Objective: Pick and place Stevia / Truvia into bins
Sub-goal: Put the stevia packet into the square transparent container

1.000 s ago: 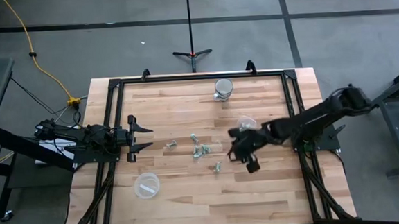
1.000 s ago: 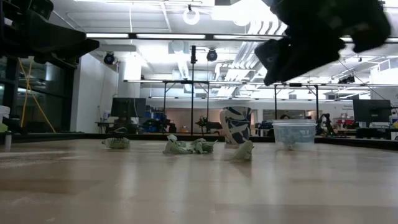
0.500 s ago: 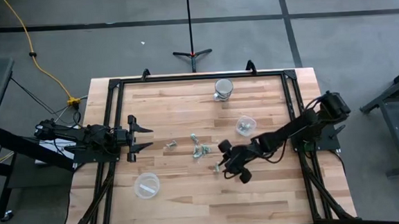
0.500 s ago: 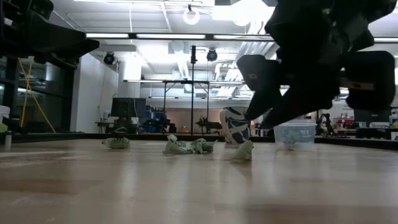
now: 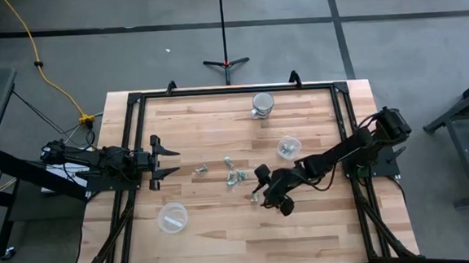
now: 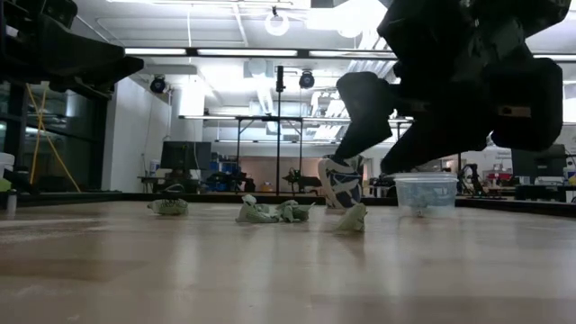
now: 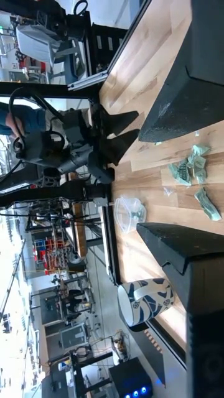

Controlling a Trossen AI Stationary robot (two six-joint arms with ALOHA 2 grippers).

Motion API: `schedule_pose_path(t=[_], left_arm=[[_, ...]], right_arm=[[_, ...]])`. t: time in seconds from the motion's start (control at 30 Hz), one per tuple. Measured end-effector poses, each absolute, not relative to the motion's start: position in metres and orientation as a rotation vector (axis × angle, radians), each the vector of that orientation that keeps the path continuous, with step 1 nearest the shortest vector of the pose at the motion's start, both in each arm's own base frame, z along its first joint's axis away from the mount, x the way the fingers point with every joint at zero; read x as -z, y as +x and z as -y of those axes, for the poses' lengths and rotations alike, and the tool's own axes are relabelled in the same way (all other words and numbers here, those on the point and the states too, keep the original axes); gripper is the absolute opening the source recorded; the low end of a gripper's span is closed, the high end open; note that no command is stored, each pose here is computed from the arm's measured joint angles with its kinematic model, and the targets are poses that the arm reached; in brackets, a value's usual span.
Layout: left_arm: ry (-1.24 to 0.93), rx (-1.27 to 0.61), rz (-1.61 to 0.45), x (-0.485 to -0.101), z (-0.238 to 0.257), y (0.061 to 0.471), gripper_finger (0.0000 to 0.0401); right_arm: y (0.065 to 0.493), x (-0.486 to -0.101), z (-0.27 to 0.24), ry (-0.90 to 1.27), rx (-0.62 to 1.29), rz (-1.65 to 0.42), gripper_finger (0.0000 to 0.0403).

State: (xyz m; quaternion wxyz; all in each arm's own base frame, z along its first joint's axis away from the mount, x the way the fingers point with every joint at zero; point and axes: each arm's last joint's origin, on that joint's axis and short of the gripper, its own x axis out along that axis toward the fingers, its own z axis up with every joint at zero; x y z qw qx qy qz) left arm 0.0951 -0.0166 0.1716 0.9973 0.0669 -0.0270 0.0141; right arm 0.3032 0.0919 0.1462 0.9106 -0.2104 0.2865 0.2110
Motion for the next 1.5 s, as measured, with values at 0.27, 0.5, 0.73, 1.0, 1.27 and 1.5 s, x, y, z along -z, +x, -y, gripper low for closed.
schedule_pose_path(t=[0.27,0.5,0.73,1.0,1.27,1.5], left_arm=[[0.134,-0.028,0.054,-0.172,0.017,0.095,0.0257],[0.134,-0.028,0.054,-0.172,0.017,0.095,0.0257],[0.134,-0.028,0.054,-0.172,0.017,0.095,0.0257],[0.134,-0.028,0.053,-0.172,0.017,0.095,0.0257],[0.134,-0.029,0.054,-0.172,0.017,0.095,0.0257],[0.134,-0.028,0.054,-0.172,0.017,0.095,0.0258]], right_arm=[[0.309,-0.123,-0.094,-0.438,-0.479,-0.627,0.0261],[0.310,-0.120,-0.092,-0.452,-0.433,-0.632,0.0233],[0.314,-0.110,-0.081,-0.421,-0.437,-0.668,0.0205],[0.315,-0.104,-0.075,-0.385,-0.454,-0.689,0.0179],[0.315,-0.104,-0.075,-0.387,-0.448,-0.692,0.0107],[0.316,-0.104,-0.072,-0.376,-0.357,-0.709,0.0014]])
